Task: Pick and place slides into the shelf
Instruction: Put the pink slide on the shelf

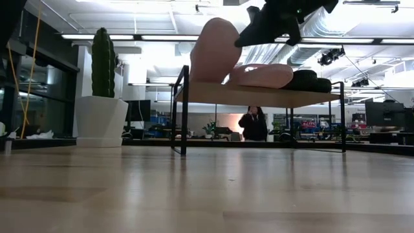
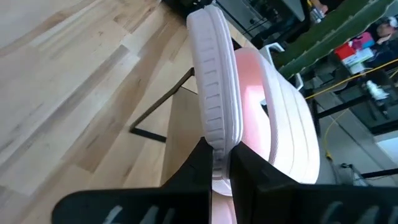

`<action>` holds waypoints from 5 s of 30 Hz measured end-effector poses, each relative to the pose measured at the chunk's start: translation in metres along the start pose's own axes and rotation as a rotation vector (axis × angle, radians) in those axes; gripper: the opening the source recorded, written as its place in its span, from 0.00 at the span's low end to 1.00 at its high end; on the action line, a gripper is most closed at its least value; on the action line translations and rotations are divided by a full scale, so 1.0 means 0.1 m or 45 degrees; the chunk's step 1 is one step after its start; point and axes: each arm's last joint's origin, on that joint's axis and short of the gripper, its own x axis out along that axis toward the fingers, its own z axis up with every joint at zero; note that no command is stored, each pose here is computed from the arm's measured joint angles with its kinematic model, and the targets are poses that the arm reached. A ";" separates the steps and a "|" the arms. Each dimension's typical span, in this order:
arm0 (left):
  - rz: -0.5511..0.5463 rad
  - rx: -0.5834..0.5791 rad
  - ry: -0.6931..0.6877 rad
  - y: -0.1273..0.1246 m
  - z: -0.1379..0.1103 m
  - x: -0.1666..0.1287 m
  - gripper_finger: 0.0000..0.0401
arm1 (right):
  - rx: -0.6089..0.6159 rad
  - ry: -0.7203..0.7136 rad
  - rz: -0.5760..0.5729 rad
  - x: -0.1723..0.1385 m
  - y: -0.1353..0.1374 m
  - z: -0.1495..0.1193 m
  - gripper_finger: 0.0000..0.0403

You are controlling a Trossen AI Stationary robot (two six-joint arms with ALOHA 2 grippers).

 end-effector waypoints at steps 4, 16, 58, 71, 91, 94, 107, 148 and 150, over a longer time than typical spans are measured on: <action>0.000 0.000 0.000 0.00 0.00 0.00 0.52 | 0.012 -0.005 0.015 0.00 0.01 0.00 0.04; 0.000 0.000 0.000 0.00 0.00 0.00 0.52 | 0.093 -0.040 0.070 0.00 0.02 0.00 0.17; 0.001 0.006 0.007 0.00 -0.01 0.00 0.52 | 0.440 -0.120 0.154 0.01 0.14 0.15 0.59; 0.001 0.006 0.007 0.00 -0.01 0.00 0.52 | 0.436 -0.097 0.225 0.03 0.32 0.26 0.06; 0.001 0.004 0.009 0.00 -0.01 0.00 0.52 | 0.491 -0.045 0.213 0.33 0.32 0.14 0.00; 0.003 0.001 0.014 0.00 -0.01 0.00 0.52 | 0.506 -0.040 0.205 0.36 0.31 0.12 0.00; 0.010 -0.005 0.024 0.00 -0.02 0.00 0.52 | 0.532 0.023 0.160 0.45 0.29 0.03 0.00; 0.013 0.020 0.045 -0.05 -0.05 0.04 0.52 | 0.574 0.045 -0.029 0.60 0.19 -0.05 0.00; 0.013 0.020 0.046 -0.05 -0.05 0.04 0.52 | 0.577 0.042 -0.052 0.60 0.18 -0.04 0.00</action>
